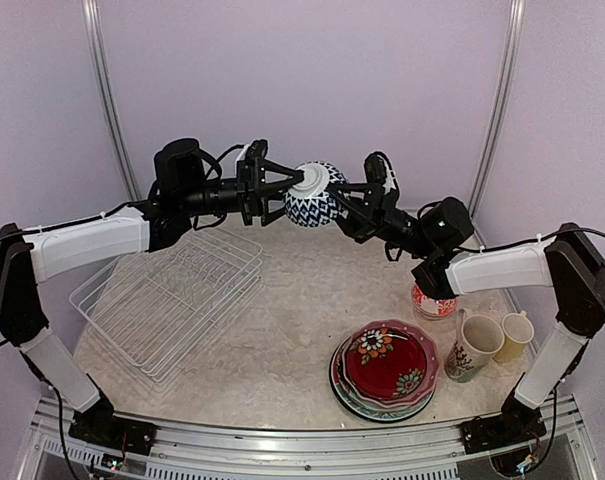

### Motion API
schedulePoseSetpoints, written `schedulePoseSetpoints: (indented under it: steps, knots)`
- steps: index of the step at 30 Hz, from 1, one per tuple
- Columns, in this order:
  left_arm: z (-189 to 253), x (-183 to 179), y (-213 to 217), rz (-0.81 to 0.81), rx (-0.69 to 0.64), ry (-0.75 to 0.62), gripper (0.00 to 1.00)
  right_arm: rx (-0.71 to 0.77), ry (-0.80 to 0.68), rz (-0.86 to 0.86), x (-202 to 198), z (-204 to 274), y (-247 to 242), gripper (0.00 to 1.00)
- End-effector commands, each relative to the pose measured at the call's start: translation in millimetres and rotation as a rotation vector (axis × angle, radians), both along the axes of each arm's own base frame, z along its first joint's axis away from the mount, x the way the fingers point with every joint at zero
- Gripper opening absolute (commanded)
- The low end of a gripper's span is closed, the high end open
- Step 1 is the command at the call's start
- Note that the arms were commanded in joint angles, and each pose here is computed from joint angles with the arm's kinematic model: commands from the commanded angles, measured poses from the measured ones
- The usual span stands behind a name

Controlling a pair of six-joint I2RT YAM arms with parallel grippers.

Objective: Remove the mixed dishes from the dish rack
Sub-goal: Pass from the left arm to the right, then place the bowl in the bowl.

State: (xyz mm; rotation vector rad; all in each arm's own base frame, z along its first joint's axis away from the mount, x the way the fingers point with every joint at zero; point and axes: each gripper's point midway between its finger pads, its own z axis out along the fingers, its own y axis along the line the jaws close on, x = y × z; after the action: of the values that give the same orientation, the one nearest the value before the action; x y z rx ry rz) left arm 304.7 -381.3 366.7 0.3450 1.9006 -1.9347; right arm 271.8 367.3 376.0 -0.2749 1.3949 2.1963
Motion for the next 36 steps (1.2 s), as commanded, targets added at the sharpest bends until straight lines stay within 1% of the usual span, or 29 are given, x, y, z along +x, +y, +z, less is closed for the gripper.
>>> schedulePoseSetpoints:
  steps: [1,4,8,9,10,13,15,17,19,24,29,31,33,35,36]
  knots:
    - [17,-12,-7,-0.054,-0.075,-0.060,0.28,0.173,-0.162,0.022,-27,37,-17,0.31]
    - [12,-11,-7,-0.045,-0.068,-0.052,0.28,0.191,-0.187,0.016,-30,42,-21,0.21]
    - [3,-10,-7,-0.036,-0.057,-0.035,0.29,0.195,-0.213,0.007,-34,46,-24,0.00]
    - [1,-9,-7,-0.032,-0.054,-0.031,0.30,0.192,-0.217,0.005,-35,46,-25,0.00]
    - [-2,-8,-6,-0.026,-0.046,-0.026,0.34,0.189,-0.219,0.002,-36,46,-25,0.00]
    - [-13,-6,-4,0.007,-0.012,-0.013,0.50,0.190,-0.223,-0.012,-36,44,-28,0.00]
    - [-23,-2,-1,0.047,0.027,-0.001,0.70,0.185,-0.228,-0.017,-37,43,-29,0.00]
    - [-31,1,4,0.086,0.069,0.001,0.86,0.175,-0.233,-0.025,-36,42,-30,0.00]
    - [-41,3,9,0.120,0.113,0.007,0.98,0.162,-0.235,-0.037,-35,39,-31,0.00]
    - [-63,9,25,0.186,0.202,0.033,0.99,0.110,-0.233,-0.072,-29,29,-36,0.00]
    - [-80,17,47,0.259,0.275,0.060,0.99,0.009,-0.173,-0.132,-14,-1,-48,0.00]
    - [-85,18,56,0.278,0.301,0.066,0.99,-0.056,-0.160,-0.162,-8,-13,-53,0.00]
    - [-89,19,63,0.296,0.333,0.068,0.99,-0.170,-0.145,-0.210,2,-30,-56,0.00]
    - [-91,19,69,0.313,0.381,0.062,0.99,-0.353,-0.131,-0.288,18,-54,-59,0.00]
    - [-92,18,71,0.320,0.407,0.059,0.99,-0.483,-0.119,-0.364,31,-71,-65,0.00]
